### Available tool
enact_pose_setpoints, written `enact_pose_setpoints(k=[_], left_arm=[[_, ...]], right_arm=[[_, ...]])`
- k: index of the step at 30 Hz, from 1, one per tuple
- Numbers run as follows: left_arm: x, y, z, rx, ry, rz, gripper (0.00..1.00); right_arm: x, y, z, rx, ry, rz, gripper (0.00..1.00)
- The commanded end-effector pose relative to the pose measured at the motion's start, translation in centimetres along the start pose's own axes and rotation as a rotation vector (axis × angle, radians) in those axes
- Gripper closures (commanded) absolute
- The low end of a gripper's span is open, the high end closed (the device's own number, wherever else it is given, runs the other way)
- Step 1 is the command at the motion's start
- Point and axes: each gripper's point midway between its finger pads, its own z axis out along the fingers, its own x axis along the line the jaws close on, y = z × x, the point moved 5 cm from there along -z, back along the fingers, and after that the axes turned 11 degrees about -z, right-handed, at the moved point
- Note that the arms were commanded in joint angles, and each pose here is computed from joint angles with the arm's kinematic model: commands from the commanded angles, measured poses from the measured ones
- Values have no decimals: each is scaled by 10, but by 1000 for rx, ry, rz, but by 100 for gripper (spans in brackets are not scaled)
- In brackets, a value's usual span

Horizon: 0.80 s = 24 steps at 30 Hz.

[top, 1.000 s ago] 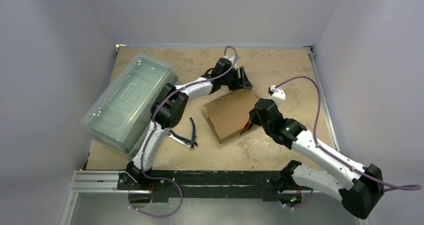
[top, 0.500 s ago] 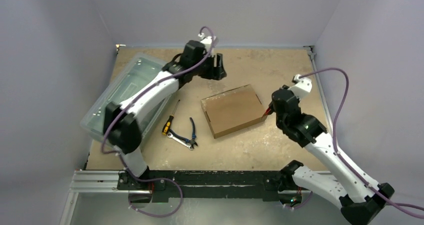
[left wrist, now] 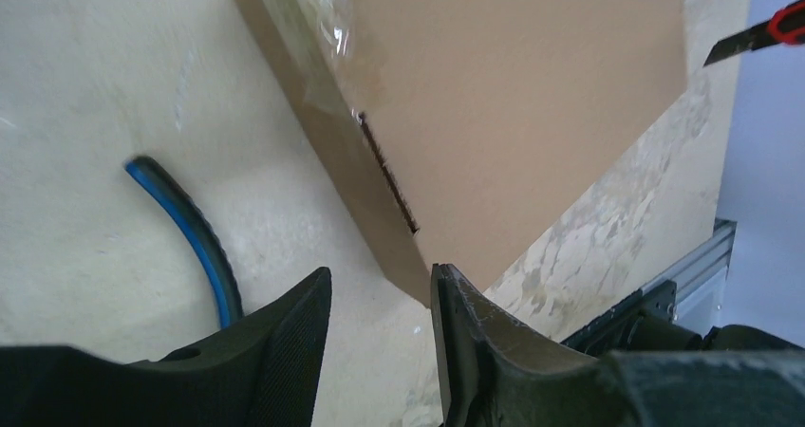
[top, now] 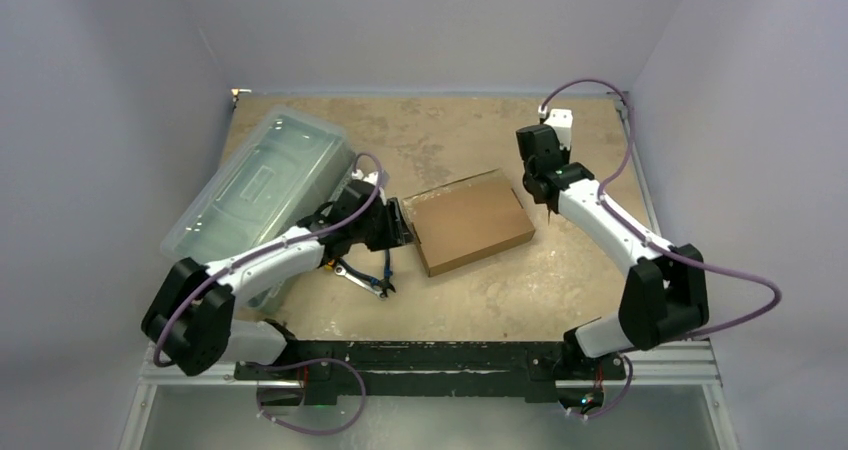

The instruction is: Unpack the express box

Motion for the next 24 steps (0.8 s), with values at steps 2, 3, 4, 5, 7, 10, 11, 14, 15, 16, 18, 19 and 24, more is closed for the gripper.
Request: enact_pose_setpoints(k=[2, 3, 4, 5, 7, 10, 11, 14, 15, 16, 18, 19, 24], left_arm=[[-21, 2, 23, 0, -64, -35, 58], [-16, 3, 28, -17, -39, -30, 59], [-12, 5, 32, -33, -23, -26, 59], [-10, 6, 36, -45, -14, -22, 60], [-12, 11, 47, -63, -18, -15, 60], [-12, 14, 70, -45, 11, -8, 61], [-15, 17, 76, -43, 10, -4, 61], [-21, 30, 90, -71, 38, 34, 62], [-19, 34, 94, -78, 75, 62, 61], [-15, 40, 99, -98, 123, 90, 61], [-11, 53, 109, -126, 205, 164, 59], [-11, 61, 113, -134, 238, 199, 57], [-16, 97, 144, -89, 362, 383, 53]], right_arm=[[10, 15, 7, -40, 69, -15, 100], [13, 11, 8, -37, 80, -19, 100], [15, 9, 8, -36, 98, -18, 100], [18, 7, 8, -39, 120, -10, 100], [24, 6, 4, -58, 181, 16, 100], [27, 1, -1, -61, 221, 54, 100], [30, -1, -5, -55, 257, 68, 100], [33, -11, -14, -53, 311, 92, 100], [33, -16, -19, -52, 323, 95, 100], [34, -21, -24, -48, 338, 98, 100], [39, -30, -40, -46, 408, 110, 100], [45, -35, -51, -45, 453, 131, 100], [63, -71, -112, -4, 599, 283, 100]])
